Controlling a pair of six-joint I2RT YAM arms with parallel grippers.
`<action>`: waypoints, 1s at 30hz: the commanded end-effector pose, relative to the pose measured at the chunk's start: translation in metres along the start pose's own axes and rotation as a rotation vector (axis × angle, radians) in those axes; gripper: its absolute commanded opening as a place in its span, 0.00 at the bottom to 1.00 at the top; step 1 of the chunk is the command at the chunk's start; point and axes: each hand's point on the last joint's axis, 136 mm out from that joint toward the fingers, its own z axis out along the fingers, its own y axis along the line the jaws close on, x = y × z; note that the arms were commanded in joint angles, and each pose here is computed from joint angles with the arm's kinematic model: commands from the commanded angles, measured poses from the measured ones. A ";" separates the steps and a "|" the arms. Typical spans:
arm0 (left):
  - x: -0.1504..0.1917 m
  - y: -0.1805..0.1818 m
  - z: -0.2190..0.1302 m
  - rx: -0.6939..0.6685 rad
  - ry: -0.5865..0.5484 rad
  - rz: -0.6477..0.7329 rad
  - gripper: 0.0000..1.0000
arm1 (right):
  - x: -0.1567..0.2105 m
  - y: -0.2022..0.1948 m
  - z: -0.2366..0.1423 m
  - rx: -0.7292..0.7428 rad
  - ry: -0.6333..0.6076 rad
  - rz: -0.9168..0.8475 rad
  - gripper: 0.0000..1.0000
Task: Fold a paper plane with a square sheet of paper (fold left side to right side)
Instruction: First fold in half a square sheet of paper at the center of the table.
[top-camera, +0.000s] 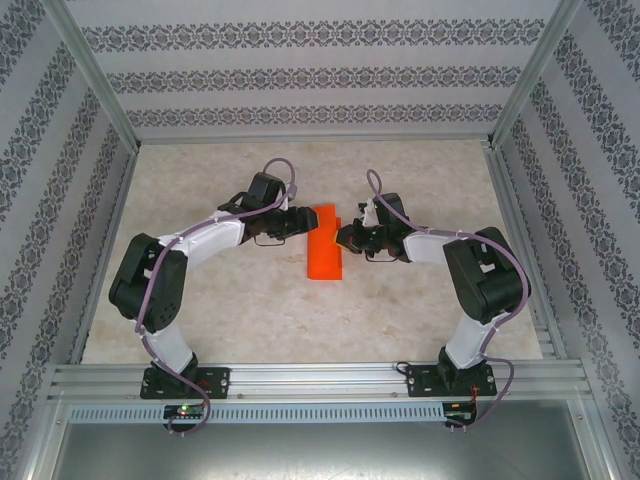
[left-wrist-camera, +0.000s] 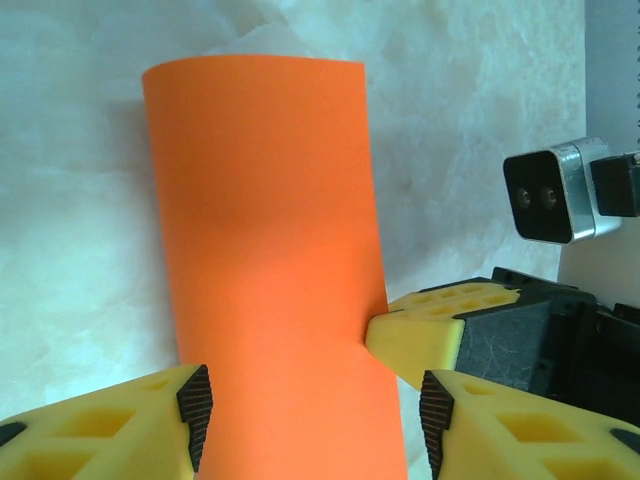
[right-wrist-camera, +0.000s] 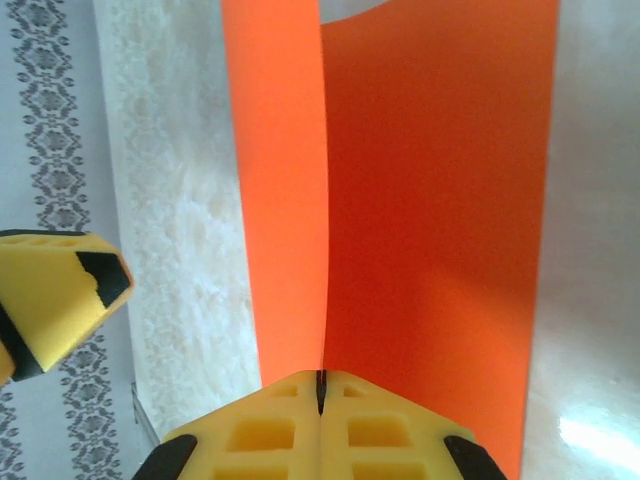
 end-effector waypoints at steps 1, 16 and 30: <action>0.016 0.022 0.012 -0.083 0.061 -0.029 0.62 | -0.005 0.000 0.003 0.037 -0.008 -0.047 0.00; 0.028 0.032 0.051 -0.117 0.155 -0.048 0.57 | -0.002 -0.019 0.007 0.111 0.006 -0.050 0.05; 0.042 0.046 0.062 -0.197 0.210 -0.035 0.45 | -0.008 -0.020 -0.012 0.215 -0.022 -0.127 0.32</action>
